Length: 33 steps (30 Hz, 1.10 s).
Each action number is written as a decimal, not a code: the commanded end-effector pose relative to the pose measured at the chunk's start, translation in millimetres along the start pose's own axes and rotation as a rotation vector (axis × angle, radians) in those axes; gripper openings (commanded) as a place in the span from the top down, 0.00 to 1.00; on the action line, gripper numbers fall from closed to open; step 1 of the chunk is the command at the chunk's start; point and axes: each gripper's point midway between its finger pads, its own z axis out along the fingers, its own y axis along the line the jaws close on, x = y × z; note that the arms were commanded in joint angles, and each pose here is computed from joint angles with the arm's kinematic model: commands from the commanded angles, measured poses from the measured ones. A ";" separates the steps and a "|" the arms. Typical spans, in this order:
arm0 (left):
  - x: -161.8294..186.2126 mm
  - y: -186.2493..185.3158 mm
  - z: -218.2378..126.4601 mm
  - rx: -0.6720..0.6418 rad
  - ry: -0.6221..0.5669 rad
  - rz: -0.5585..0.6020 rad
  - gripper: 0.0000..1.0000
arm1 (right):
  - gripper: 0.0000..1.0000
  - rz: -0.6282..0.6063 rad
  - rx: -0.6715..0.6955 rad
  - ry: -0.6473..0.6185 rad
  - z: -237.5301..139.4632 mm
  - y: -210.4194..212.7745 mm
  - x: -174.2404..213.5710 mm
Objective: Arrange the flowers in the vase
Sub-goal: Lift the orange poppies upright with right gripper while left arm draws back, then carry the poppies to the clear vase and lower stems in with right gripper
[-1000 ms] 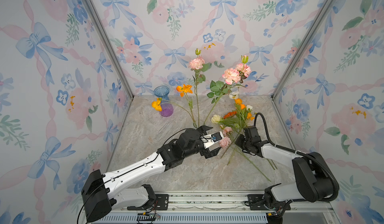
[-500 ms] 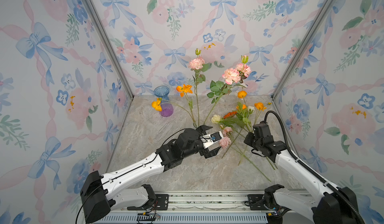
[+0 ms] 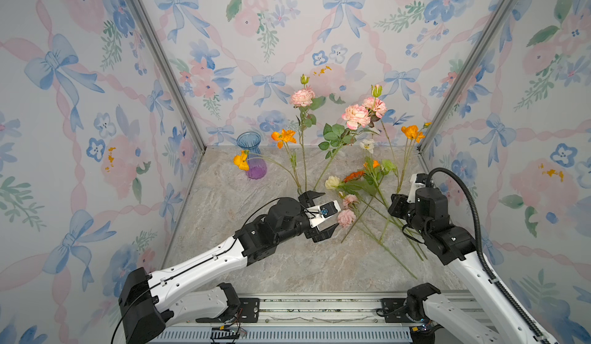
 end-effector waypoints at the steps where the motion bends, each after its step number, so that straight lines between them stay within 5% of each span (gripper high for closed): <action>1: -10.4 12.3 -12.2 -0.032 -0.055 -0.006 0.02 | 1.00 -0.002 0.001 -0.075 -6.7 0.4 -17.5; 10: -22.9 36.1 -44.8 -0.150 -0.110 -0.009 0.02 | 1.00 0.193 0.053 -0.428 -41.4 -17.4 -74.4; 20: 3.0 47.0 -91.5 -0.292 -0.128 -0.113 0.02 | 1.00 -0.086 -0.194 -0.718 -101.4 73.3 -148.2; 27: 15.1 42.1 -88.3 -0.284 -0.108 -0.145 0.02 | 1.00 -0.362 -0.421 -0.861 -140.5 178.9 -139.7; 33: 8.0 40.5 -91.9 -0.265 -0.139 -0.160 0.02 | 1.00 -0.399 -0.558 -0.911 -152.0 234.9 -134.4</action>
